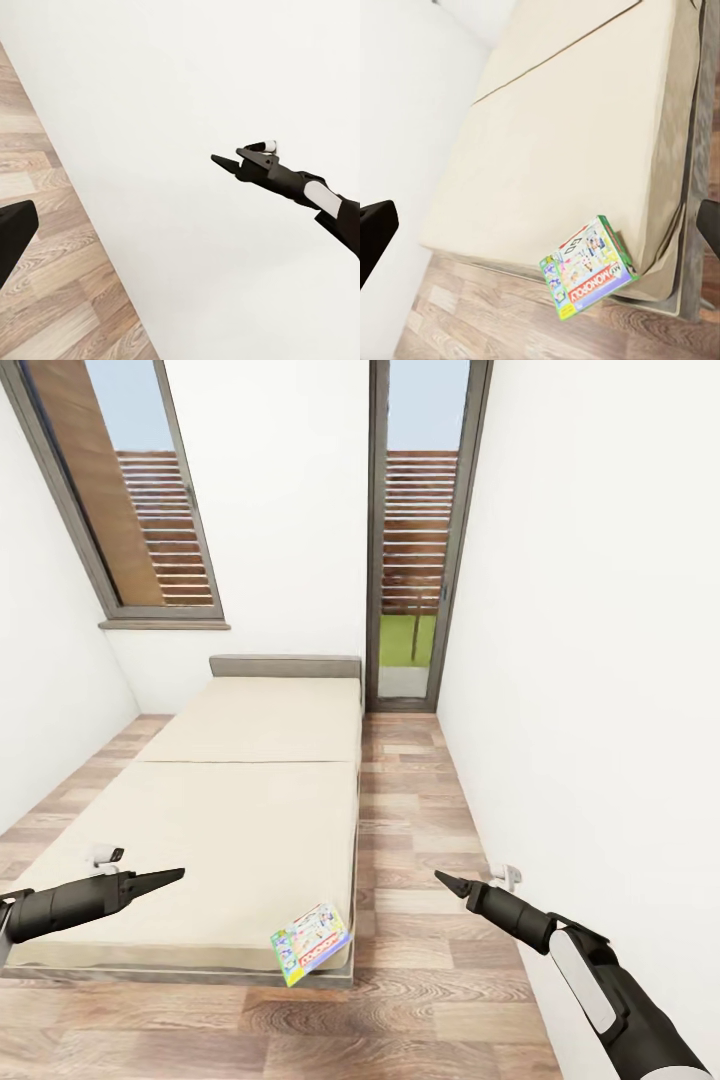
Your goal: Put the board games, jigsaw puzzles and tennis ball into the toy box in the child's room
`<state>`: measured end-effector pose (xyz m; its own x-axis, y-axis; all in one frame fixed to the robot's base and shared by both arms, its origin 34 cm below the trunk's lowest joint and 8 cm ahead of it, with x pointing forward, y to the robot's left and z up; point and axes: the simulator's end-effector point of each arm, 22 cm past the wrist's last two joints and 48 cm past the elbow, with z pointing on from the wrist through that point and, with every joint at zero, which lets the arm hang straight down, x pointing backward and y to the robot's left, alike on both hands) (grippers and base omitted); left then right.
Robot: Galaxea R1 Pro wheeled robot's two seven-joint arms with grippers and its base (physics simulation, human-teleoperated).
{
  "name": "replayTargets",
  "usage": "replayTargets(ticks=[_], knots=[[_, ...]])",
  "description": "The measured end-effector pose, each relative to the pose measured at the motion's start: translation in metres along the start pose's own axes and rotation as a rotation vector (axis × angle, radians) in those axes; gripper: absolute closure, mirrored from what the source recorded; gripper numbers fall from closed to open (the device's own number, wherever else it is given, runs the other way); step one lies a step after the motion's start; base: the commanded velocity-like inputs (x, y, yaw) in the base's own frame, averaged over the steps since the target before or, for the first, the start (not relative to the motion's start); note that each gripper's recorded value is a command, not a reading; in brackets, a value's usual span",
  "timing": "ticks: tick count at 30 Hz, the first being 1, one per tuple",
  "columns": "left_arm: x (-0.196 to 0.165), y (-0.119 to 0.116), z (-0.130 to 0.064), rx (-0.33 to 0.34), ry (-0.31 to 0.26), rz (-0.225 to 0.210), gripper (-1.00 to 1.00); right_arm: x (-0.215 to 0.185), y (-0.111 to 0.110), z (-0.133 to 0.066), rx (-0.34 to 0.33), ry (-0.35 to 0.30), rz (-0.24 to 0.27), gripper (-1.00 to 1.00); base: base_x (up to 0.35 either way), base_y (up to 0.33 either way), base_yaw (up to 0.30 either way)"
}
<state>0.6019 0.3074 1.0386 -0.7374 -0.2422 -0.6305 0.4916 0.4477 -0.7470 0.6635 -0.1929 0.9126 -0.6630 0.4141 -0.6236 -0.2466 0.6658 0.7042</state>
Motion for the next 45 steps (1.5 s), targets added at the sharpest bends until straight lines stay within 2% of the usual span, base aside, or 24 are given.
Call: replayTargets(ticks=[11,19,45], knots=[[-0.0001,0.0001,0.0000,0.000,0.000,0.001,-1.00,-0.0003,-0.0095,-0.0004,0.042,-0.001,0.003,-1.00,-0.011,-0.062,0.000],[0.0000,0.0000,0.0001,0.000,0.000,0.001,-1.00,-0.0003,-0.0103,-0.0004,0.046,-0.001,0.003,-1.00,-0.018,-0.126,0.000],[0.0007,-0.0010,0.0020,0.005,-0.001,-0.002,-1.00,0.0005,-0.0099,-0.0002,0.045,0.002,0.001,-1.00,0.000,-0.004,0.000]])
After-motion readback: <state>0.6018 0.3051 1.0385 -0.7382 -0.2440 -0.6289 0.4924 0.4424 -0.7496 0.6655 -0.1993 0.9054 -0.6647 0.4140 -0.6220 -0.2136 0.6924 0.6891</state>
